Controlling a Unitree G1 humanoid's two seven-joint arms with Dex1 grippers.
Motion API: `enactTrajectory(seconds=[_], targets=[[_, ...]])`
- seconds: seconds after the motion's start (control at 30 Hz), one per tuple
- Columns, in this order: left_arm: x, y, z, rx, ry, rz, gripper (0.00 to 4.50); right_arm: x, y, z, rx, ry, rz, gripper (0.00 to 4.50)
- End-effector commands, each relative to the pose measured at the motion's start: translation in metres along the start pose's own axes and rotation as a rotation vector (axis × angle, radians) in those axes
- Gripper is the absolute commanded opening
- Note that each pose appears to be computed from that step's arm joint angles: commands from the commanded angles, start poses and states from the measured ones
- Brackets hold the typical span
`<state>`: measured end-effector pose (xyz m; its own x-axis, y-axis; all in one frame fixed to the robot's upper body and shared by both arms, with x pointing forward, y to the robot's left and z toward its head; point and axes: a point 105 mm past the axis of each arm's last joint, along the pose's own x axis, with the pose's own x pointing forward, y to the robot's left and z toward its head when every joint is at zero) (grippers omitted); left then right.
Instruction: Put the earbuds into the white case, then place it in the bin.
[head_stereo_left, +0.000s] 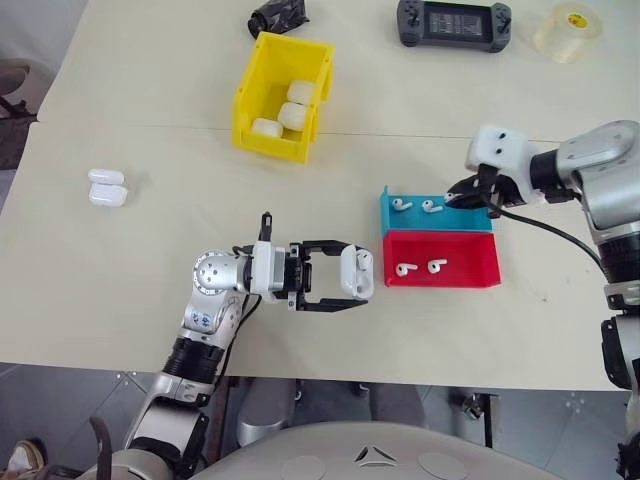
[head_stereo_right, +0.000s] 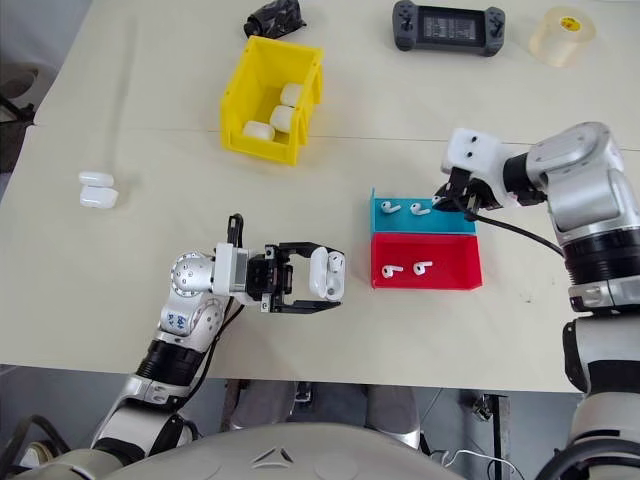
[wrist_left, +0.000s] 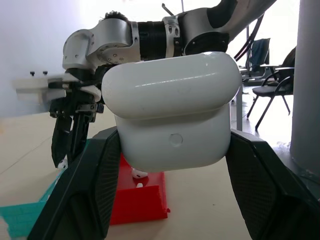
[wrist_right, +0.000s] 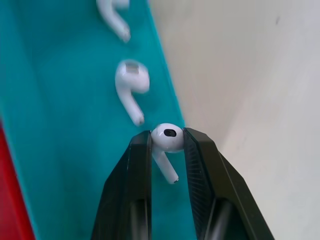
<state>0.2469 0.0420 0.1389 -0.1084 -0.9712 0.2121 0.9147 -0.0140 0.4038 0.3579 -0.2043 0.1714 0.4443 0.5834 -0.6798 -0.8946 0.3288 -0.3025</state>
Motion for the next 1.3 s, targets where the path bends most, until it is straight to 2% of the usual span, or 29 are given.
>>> enactTrajectory(seconds=[0.03,0.13,0.3,0.4,0.47,0.83,1.07,1.3], targets=[[0.005,0.016,0.020,0.052,-0.031,0.009,2.80,-0.027,0.012,0.029,0.006,-0.212,0.004,0.75],[0.006,0.024,0.027,0.045,-0.035,0.008,2.80,-0.032,0.030,0.033,0.034,-0.307,0.036,0.75],[0.009,0.033,0.036,0.022,-0.042,-0.009,2.80,-0.039,0.064,0.056,0.100,-0.565,0.076,0.75],[0.012,0.039,0.039,0.014,-0.030,-0.018,2.80,-0.042,0.093,0.078,0.209,-0.798,0.107,0.75],[0.013,0.041,0.040,0.008,-0.022,-0.022,2.80,-0.045,0.108,0.087,0.261,-0.906,0.115,0.75],[0.019,0.046,0.040,-0.005,0.009,-0.038,2.80,-0.046,0.138,0.115,0.485,-1.150,0.124,0.75],[0.022,0.048,0.043,-0.011,-0.004,-0.020,2.80,-0.040,0.149,0.120,0.549,-1.174,0.133,0.75],[0.027,0.052,0.048,-0.016,-0.030,0.013,2.80,-0.026,0.152,0.109,0.624,-1.177,0.070,0.75]])
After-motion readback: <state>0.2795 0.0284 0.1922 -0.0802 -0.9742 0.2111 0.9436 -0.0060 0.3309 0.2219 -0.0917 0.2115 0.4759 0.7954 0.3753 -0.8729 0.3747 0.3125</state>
